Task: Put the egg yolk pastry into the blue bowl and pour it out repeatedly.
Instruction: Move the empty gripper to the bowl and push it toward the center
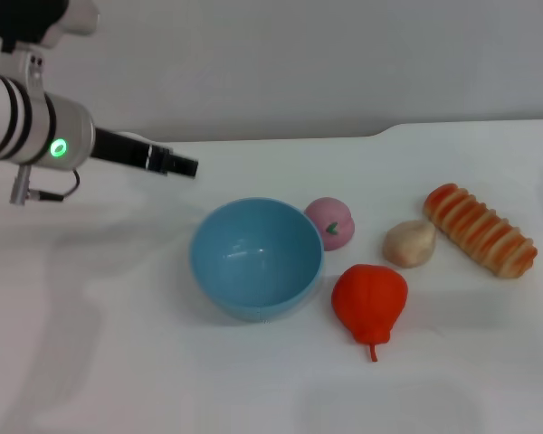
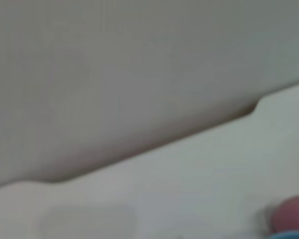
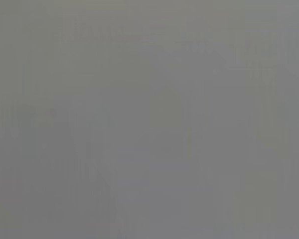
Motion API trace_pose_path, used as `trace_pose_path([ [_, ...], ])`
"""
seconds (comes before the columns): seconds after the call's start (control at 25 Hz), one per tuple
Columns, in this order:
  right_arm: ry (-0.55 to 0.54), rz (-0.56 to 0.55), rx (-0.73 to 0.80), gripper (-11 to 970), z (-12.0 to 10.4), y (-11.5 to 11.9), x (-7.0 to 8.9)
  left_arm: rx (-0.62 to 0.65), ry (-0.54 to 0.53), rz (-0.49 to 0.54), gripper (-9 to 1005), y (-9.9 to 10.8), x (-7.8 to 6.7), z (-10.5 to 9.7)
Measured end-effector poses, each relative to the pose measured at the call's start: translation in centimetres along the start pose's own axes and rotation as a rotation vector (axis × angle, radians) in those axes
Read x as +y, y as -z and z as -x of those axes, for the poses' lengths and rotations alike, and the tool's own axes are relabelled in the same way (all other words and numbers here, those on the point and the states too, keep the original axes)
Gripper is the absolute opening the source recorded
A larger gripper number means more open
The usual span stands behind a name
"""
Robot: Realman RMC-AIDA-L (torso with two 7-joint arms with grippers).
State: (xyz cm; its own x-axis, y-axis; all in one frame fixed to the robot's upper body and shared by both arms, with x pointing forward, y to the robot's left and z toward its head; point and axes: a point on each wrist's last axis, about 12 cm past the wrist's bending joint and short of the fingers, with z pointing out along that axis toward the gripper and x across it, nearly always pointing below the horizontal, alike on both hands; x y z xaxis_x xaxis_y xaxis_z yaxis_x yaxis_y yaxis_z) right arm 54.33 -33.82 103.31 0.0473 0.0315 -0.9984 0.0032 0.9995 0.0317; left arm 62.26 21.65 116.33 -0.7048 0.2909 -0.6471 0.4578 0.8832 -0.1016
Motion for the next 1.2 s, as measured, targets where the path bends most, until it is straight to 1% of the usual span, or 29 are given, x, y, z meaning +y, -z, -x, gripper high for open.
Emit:
trace_pose_path([
  [0.2, -0.002, 0.001, 0.001, 520, -0.1, 0.0, 0.1, 0.080, 0.030, -0.027, 799, -0.6, 0.1, -0.6],
  [0.36, -0.004, 0.002, 0.002, 519, -0.1, 0.1, 0.0, 0.091, 0.040, -0.032, 794, -0.8, 0.1, -0.8],
  [0.68, -0.003, 0.001, 0.002, 519, -0.1, 0.1, 0.0, 0.141, 0.071, -0.051, 785, -2.1, -0.1, -1.7],
  [1.2, -0.001, -0.007, 0.002, 519, 0.0, 0.0, -0.1, 0.178, 0.102, -0.080, 769, -2.8, -0.3, -2.4],
])
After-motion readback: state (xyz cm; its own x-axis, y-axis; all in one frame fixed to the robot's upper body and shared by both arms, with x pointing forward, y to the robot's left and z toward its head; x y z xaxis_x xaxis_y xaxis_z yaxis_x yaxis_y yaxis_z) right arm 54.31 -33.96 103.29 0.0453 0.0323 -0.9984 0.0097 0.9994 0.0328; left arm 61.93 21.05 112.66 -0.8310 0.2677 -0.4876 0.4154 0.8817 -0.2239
